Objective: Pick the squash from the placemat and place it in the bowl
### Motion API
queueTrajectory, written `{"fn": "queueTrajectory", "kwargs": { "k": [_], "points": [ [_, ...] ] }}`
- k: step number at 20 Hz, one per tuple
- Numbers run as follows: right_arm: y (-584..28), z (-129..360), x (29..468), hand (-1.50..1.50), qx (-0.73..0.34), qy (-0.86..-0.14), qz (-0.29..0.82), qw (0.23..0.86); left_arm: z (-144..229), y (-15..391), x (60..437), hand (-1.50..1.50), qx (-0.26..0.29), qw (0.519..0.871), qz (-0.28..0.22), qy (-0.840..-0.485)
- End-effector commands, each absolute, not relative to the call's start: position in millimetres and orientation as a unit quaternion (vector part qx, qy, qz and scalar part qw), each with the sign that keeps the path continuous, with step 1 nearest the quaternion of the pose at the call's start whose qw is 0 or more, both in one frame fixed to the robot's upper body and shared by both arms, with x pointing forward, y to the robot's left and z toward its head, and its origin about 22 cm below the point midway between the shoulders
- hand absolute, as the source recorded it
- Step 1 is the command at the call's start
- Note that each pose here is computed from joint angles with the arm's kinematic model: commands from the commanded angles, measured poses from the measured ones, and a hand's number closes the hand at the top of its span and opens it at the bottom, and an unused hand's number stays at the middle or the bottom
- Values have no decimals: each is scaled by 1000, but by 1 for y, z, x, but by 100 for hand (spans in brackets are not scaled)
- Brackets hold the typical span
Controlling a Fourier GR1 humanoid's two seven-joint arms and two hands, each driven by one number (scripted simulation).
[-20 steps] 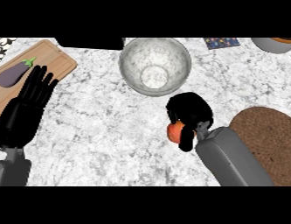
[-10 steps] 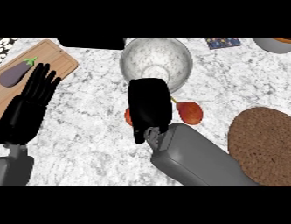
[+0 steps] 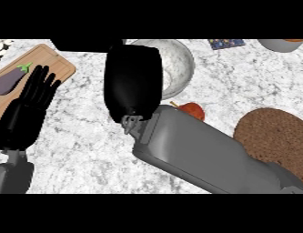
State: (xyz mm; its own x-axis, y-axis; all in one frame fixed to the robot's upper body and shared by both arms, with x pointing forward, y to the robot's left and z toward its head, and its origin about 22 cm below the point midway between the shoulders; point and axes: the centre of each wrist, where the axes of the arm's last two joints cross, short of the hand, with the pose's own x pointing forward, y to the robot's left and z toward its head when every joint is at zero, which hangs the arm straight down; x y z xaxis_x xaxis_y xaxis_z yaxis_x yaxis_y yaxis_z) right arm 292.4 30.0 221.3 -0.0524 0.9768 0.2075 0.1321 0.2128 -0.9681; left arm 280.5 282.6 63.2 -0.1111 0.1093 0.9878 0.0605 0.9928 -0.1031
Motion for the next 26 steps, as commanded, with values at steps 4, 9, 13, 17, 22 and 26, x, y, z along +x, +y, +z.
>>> {"fn": "queueTrajectory", "kwargs": {
  "k": [4, 9, 13, 17, 22, 26],
  "points": [
    [28, 233, 336, 150, -524, -560, 317, 558, 54, 286, 272, 0, -57, 666, 21, -744],
    [14, 237, 364, 150, -509, -580, 280, 571, 56, 281, 280, 0, -46, 665, 23, -745],
    [-35, 229, 400, 150, -494, -601, 255, 575, 64, 283, 275, 0, -44, 659, 18, -750],
    [-49, 194, 430, 150, -503, -582, 264, 582, 73, 293, 276, 0, -51, 651, 22, -757],
    [-67, 165, 450, 150, -496, -558, 283, 602, 63, 283, 275, 0, -57, 655, 15, -753],
    [-90, 148, 460, 150, -491, -488, 320, 647, 64, 278, 277, 0, -62, 652, 13, -756]
  ]
}}
